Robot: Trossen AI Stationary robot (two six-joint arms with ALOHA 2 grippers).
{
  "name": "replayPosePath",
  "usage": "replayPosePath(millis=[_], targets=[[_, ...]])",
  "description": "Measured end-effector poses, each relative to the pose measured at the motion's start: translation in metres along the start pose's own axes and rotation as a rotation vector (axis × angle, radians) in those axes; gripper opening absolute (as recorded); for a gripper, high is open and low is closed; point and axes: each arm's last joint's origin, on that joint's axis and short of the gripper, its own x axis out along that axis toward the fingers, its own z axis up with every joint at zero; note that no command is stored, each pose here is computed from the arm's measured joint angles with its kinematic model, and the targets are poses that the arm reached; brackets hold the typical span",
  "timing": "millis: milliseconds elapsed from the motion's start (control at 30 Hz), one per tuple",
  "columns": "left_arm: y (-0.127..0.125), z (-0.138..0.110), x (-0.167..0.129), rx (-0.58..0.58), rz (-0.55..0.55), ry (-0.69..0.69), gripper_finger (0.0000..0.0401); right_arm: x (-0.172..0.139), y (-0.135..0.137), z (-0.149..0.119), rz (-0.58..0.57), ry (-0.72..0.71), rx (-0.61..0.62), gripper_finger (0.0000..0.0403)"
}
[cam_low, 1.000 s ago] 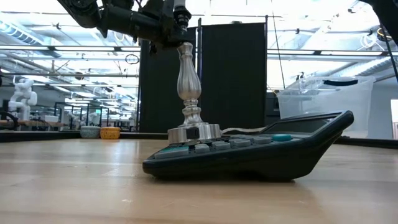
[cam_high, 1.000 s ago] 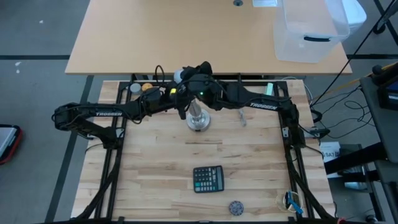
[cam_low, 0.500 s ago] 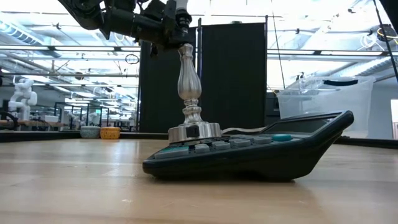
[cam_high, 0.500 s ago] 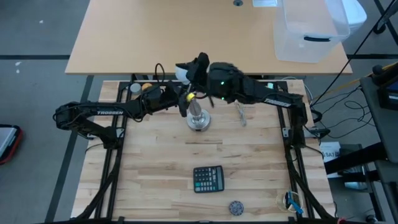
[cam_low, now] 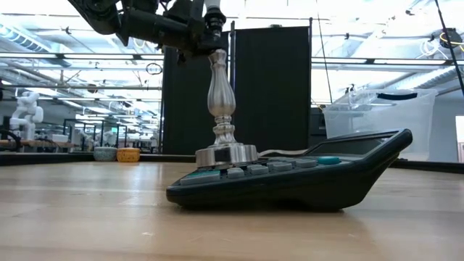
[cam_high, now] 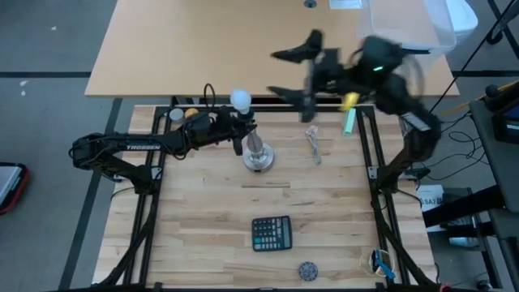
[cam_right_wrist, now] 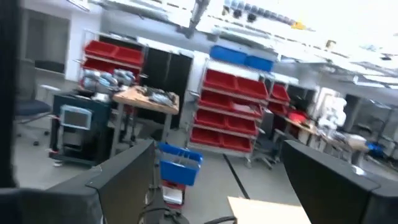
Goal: Screw lightbulb
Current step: Insert the light bulb into the lamp
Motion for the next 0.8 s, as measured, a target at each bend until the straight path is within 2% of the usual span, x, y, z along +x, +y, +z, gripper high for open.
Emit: replayPosePath(millis=[167, 300, 467, 600, 667, 800], targets=[[-0.006, 0.0, 0.0, 0.05, -0.026, 0.003, 0.0073, -0.032, -0.009, 0.014, -0.01, 0.035, 0.003, 0.0329], [-0.012, 0.013, 0.004, 0.121, -0.081, 0.061, 0.0073, -0.047, -0.013, 0.017, -0.023, 0.069, 0.06, 0.0326], [-0.019, 0.031, 0.006, 0.211, -0.125, 0.169, 0.0073, -0.048, -0.013, 0.012, -0.021, 0.132, 0.087, 0.0336], [-0.018, 0.035, 0.007, 0.206, -0.119, 0.167, 0.0073, -0.048, -0.012, 0.012, -0.017, 0.129, 0.067, 0.0342], [-0.018, 0.036, 0.007, 0.2, -0.113, 0.169, 0.009, -0.049, -0.013, 0.013, -0.02, 0.119, 0.065, 0.0342], [-0.019, 0.037, 0.008, 0.201, -0.09, 0.156, 0.016, -0.048, -0.013, 0.012, -0.018, 0.127, 0.037, 0.0342]])
